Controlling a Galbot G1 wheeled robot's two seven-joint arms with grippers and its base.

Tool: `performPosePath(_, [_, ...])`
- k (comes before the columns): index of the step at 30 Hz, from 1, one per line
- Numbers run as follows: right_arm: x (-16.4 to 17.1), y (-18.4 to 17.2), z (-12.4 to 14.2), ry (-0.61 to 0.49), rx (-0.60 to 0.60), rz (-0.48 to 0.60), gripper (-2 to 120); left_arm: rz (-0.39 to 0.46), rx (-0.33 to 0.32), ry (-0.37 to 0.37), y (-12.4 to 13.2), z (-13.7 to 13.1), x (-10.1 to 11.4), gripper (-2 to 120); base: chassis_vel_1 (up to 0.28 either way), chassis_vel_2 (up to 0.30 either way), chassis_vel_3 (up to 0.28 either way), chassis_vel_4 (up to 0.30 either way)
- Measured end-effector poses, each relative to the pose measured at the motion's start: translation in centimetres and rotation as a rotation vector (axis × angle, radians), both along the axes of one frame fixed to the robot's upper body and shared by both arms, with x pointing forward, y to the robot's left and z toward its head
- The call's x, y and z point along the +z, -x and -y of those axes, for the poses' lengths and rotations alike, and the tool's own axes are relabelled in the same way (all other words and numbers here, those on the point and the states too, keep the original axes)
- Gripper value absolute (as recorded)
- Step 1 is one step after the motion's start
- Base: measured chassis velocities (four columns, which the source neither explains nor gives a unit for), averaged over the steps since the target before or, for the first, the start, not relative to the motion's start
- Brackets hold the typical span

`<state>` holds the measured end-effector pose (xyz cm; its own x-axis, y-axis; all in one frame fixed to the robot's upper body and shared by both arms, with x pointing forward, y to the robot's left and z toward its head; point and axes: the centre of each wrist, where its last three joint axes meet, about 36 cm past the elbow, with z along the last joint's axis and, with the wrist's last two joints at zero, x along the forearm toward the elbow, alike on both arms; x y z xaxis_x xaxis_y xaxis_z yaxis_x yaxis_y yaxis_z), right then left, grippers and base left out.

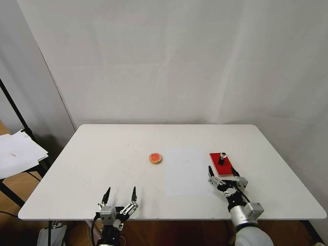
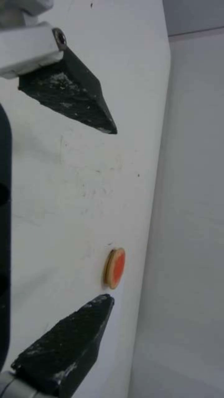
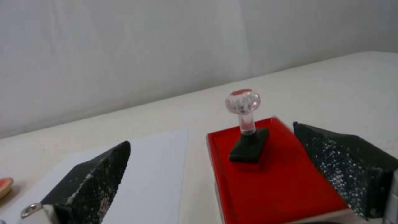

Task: Pick up the stamp from the ink pad and place it onto another ink pad.

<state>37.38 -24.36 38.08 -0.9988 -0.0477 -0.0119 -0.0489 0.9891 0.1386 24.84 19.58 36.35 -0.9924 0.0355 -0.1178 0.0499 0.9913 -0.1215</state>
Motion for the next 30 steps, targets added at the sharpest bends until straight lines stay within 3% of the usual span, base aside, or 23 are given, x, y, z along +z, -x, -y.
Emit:
performPosePath(11, [0.5, -4.2, 1.0, 0.025, -0.005, 0.015, 100, 0.000, 0.000, 0.000, 0.0, 0.0, 0.0, 102, 0.000, 0.000, 0.000, 0.000])
performPosePath(21, [-0.3, -5.0, 0.7, 0.023, -0.014, -0.012, 97, 0.000, 0.000, 0.000, 0.0, 0.0, 0.0, 102, 0.000, 0.000, 0.000, 0.000])
performPosePath(28, [-0.1, -5.4, 0.8, 0.023, -0.028, -0.014, 78, 0.000, 0.000, 0.000, 0.0, 0.0, 0.0, 102, 0.000, 0.000, 0.000, 0.000])
performPosePath(30, [-0.3, -5.3, 0.7, 0.021, -0.031, -0.020, 67, 0.000, 0.000, 0.000, 0.0, 0.0, 0.0, 102, 0.000, 0.000, 0.000, 0.000])
